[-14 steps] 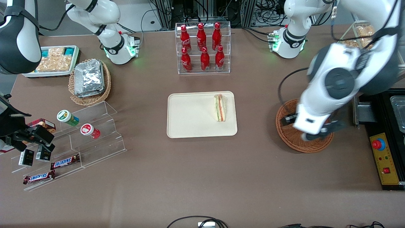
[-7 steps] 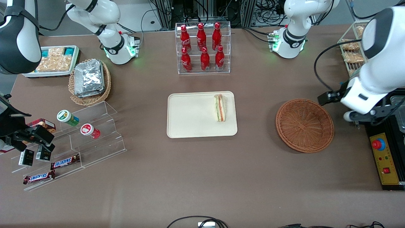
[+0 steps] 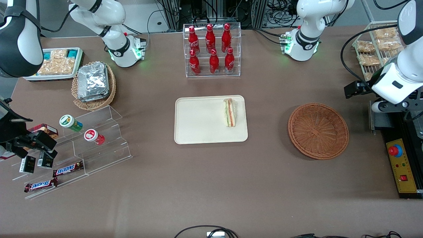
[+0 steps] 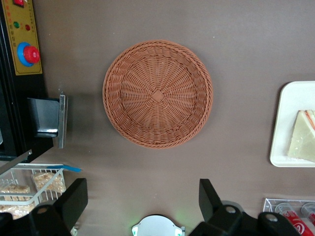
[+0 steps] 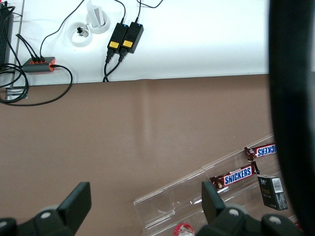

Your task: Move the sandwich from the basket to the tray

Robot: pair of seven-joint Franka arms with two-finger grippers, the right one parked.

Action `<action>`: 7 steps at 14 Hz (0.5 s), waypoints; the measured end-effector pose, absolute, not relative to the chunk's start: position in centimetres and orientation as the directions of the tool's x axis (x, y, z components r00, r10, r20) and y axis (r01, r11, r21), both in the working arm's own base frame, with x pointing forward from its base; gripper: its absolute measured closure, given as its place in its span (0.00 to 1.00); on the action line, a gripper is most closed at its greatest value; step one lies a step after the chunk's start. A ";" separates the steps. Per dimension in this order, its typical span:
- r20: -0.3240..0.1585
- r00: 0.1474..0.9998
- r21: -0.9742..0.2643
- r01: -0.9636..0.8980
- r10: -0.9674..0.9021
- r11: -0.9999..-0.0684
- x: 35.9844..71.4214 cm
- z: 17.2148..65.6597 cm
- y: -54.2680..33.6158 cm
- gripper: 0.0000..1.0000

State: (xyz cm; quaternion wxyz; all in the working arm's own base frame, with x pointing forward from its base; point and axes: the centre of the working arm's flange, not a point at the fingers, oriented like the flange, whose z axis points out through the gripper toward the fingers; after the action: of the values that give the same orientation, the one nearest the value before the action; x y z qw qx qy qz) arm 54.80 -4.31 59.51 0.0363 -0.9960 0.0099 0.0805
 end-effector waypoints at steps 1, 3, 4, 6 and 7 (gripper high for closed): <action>-0.161 0.987 -0.067 -0.036 -0.025 -0.997 54.7 59.7 -3.9 0.00; -0.165 0.986 -0.049 -0.044 -0.035 -0.998 54.3 60.2 -2.8 0.00; -0.162 0.986 -0.030 -0.049 -0.043 -0.998 54.2 60.5 -2.4 0.00; -0.156 0.986 0.005 -0.055 -0.055 -0.998 54.1 60.8 -1.8 0.00; -0.155 0.986 0.012 -0.058 -0.059 -0.998 54.1 60.8 -1.7 0.00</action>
State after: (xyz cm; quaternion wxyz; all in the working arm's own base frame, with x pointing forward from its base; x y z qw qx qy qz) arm 54.12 -1.69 60.85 -0.0038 -0.9965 0.0295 0.0777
